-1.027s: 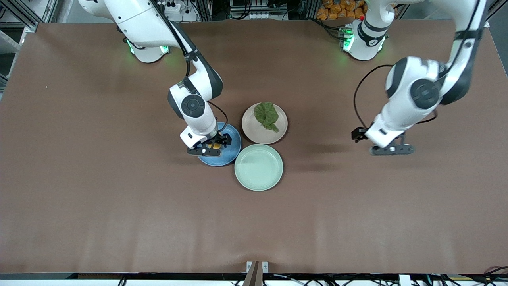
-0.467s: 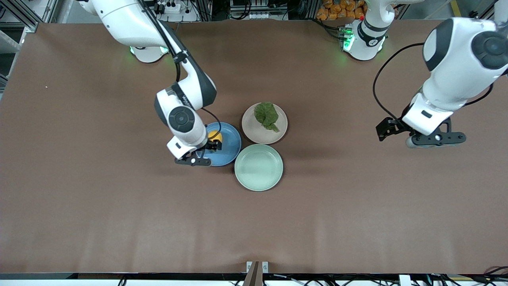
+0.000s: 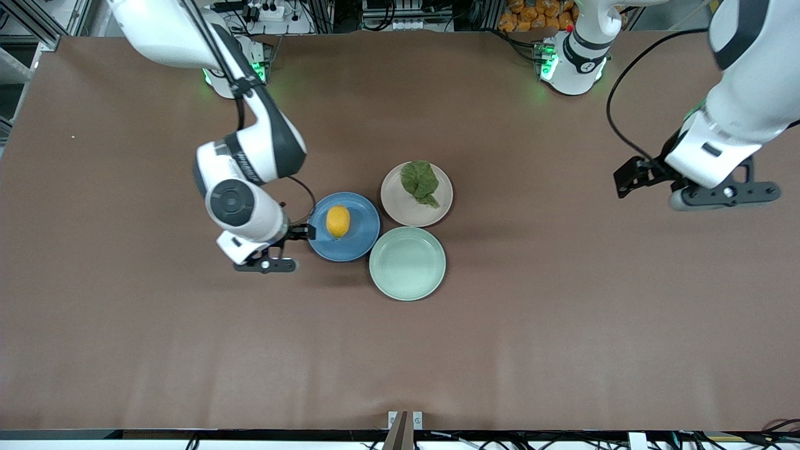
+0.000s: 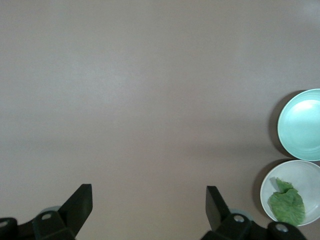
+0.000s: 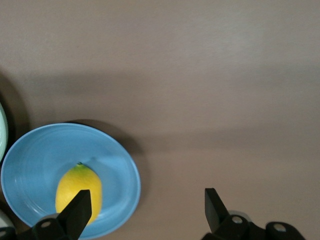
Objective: Place lemon and lettuce in plates
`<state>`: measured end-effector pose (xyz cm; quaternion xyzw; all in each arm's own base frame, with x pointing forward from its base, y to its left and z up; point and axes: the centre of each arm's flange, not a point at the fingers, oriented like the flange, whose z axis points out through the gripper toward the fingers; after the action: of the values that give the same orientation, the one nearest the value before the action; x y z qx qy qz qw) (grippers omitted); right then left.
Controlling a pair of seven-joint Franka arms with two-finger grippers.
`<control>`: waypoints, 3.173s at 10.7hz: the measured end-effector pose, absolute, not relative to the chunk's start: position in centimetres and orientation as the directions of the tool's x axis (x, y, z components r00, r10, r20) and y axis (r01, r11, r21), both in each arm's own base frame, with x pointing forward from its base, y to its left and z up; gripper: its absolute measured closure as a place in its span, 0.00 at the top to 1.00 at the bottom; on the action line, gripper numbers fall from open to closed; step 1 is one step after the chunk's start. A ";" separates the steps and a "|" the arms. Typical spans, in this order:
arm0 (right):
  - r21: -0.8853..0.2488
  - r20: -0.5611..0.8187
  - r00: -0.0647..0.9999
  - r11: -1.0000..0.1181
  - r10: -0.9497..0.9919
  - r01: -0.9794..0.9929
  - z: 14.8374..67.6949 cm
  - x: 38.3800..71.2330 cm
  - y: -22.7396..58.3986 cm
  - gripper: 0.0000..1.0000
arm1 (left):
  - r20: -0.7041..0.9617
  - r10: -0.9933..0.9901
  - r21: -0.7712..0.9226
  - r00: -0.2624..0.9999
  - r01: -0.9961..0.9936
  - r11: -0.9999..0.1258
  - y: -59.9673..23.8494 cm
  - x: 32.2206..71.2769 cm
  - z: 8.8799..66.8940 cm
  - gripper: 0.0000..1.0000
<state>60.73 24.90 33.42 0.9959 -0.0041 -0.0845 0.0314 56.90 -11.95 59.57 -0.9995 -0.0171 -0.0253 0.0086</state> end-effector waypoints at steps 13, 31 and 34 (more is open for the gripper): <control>0.054 -0.083 0.988 -0.991 -0.128 -0.124 51.1 63.9 6.5 1.00 | 0.021 0.005 0.015 1.000 0.005 -1.000 -12.1 55.5 63.0 1.00; 0.037 -0.133 0.990 -0.998 -0.056 -0.051 60.1 58.4 0.7 1.00 | 0.033 0.001 0.017 0.999 0.000 -1.000 -12.3 55.1 64.3 1.00; 0.033 -0.110 0.993 -0.998 -0.054 -0.051 59.4 56.8 0.6 1.00 | 0.033 0.000 0.017 0.999 0.000 -1.000 -12.3 55.1 64.3 1.00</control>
<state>56.78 0.60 59.42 0.9980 -0.0263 -0.0553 0.0150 55.08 -12.30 64.26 -0.9998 0.0000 -0.0163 -0.0085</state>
